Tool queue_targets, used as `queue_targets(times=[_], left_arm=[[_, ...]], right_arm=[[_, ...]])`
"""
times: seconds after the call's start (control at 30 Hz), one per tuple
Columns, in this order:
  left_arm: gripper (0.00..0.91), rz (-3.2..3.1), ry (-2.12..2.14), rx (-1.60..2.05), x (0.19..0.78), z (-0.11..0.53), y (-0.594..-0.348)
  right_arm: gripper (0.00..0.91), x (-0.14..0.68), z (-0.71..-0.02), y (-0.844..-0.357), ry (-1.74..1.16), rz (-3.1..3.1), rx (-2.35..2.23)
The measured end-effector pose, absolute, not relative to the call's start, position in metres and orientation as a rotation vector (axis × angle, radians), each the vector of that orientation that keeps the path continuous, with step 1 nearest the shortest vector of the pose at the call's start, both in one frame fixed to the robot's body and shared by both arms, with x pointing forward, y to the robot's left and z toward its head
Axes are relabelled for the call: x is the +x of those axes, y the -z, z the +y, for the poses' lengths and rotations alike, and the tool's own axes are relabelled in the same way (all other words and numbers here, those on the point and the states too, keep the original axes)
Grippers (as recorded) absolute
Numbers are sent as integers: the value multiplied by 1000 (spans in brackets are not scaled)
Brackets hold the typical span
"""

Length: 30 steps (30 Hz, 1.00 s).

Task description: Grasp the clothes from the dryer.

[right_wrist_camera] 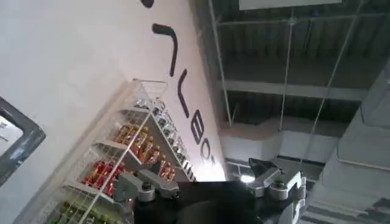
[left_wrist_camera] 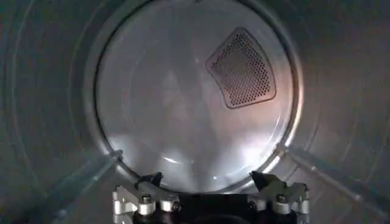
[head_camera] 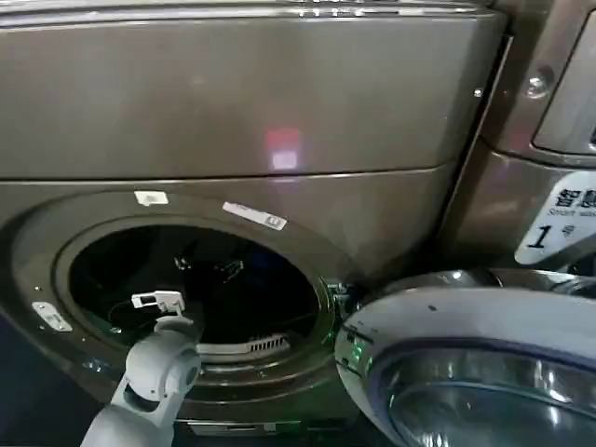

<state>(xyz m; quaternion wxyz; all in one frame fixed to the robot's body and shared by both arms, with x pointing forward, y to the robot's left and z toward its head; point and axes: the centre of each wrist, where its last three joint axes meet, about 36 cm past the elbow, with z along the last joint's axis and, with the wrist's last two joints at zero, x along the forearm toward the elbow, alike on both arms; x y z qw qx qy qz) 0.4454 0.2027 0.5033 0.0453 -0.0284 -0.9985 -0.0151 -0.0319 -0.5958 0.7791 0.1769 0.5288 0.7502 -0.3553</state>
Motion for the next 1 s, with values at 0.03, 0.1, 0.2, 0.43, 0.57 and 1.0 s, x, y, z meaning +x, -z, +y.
queue_targets(times=[0.03, 0.1, 0.2, 0.43, 0.57, 1.0], left_arm=[[907, -3052, 44, -87, 448, 202, -503], [907, -3052, 48, -87, 454, 201, -502], [907, -3058, 51, -87, 467, 198, -502], [907, -3069, 78, -79, 502, 193, -501], [907, -3070, 89, -77, 525, 190, -500], [907, -3060, 148, -69, 599, 182, -503]], right_arm=[[907, -32, -596, -779, 1007, 2121, 1497], [907, -30, -596, -781, 1007, 2113, 1492], [907, -31, -595, -782, 1002, 2103, 1497], [907, -30, -590, -787, 982, 2101, 1508], [907, -28, -588, -789, 987, 2102, 1500], [907, -25, -587, -789, 977, 2129, 1447]])
